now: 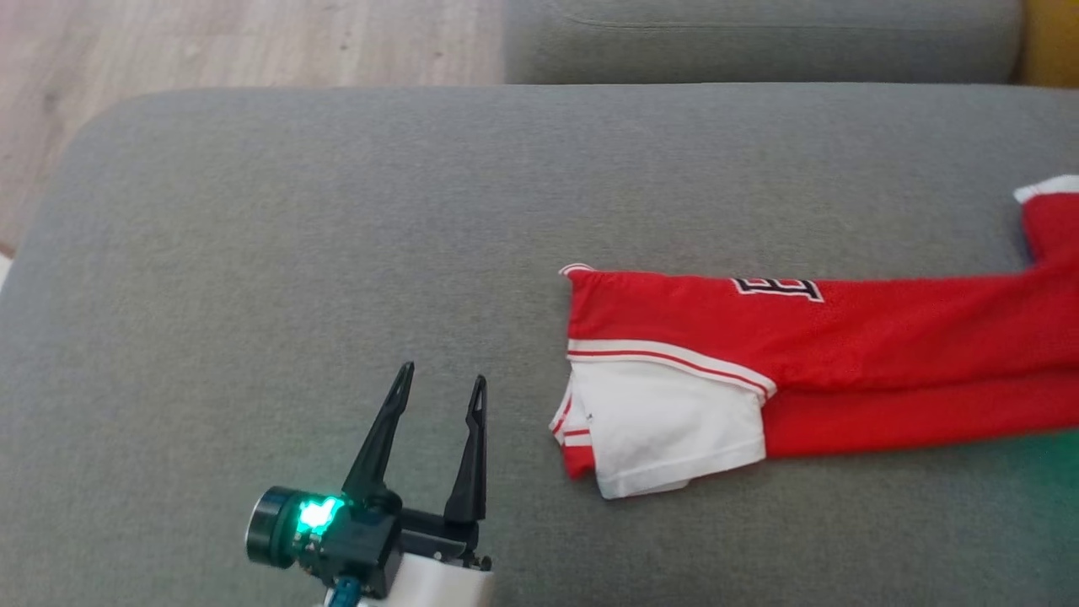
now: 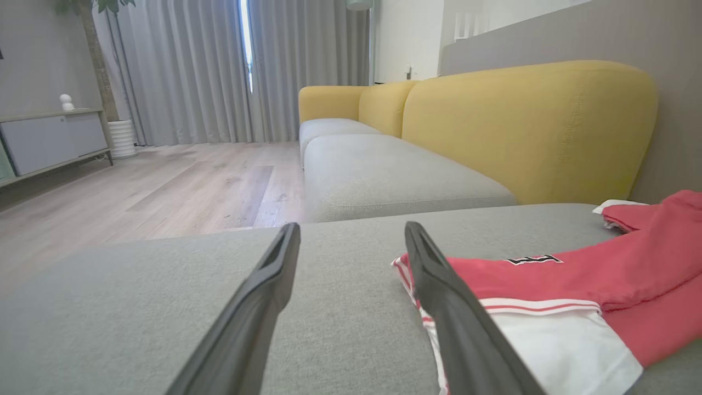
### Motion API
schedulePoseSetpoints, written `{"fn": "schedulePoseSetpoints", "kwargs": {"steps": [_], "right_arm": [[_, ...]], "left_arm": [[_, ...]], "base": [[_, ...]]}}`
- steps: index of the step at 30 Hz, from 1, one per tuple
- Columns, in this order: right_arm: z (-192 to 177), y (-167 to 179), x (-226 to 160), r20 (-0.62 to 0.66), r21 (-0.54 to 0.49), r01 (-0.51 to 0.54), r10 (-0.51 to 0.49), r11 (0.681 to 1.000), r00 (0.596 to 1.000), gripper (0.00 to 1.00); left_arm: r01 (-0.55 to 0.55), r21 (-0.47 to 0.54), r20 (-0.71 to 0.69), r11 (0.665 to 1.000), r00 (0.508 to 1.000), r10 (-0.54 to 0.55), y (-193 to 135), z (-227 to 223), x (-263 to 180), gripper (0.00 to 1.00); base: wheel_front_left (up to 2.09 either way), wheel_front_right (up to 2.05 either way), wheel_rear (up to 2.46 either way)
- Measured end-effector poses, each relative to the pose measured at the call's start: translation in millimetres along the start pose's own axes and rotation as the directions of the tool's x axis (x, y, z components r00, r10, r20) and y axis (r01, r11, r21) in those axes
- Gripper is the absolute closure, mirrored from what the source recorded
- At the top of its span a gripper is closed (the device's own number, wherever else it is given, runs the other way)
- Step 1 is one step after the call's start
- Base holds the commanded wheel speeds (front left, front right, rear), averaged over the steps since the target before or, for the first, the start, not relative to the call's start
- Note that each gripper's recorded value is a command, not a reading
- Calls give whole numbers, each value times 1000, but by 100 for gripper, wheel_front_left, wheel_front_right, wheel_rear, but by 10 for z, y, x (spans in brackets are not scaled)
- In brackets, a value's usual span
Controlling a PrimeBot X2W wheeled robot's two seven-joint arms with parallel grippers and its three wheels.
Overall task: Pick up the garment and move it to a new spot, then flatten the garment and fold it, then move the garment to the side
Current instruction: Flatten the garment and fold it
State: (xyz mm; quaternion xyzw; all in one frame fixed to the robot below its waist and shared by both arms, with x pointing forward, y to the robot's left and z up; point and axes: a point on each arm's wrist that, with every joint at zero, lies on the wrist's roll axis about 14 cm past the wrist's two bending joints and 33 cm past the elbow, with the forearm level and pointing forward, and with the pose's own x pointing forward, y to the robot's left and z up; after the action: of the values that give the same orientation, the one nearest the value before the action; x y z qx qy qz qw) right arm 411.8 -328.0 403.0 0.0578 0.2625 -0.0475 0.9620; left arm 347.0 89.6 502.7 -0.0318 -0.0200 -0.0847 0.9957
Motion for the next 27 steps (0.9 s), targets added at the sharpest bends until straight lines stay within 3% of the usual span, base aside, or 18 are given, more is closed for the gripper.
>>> {"fn": "schedulePoseSetpoints", "kwargs": {"steps": [5, 11, 16, 22, 27], "right_arm": [[485, 441, -51, 153, 78, -155, 142, 985, 978, 100], [920, 1412, -253, 278, 95, -442, 403, 892, 872, 100], [782, 2085, -391, 228, 72, -584, 556, 809, 799, 100], [398, 2991, -612, 99, 75, -735, 728, 674, 678, 100], [19, 3461, -732, -12, 69, -787, 790, 612, 613, 100]], "left_arm": [[25, -12, -5, 1000, 1000, -25, -77, -31, 43, 0], [36, -18, -14, 999, 999, -36, -96, -67, 24, 0], [15, -17, -9, 1000, 1000, -15, -18, -49, -3, 0], [-32, -13, -10, 999, 999, 32, 113, -47, -79, 0], [-73, -9, -10, 997, 997, 73, 226, -39, -152, 0]], "base": [[0, 0, 0], [0, 0, 0], [0, 0, 0], [0, 0, 0], [0, 0, 0]]}}
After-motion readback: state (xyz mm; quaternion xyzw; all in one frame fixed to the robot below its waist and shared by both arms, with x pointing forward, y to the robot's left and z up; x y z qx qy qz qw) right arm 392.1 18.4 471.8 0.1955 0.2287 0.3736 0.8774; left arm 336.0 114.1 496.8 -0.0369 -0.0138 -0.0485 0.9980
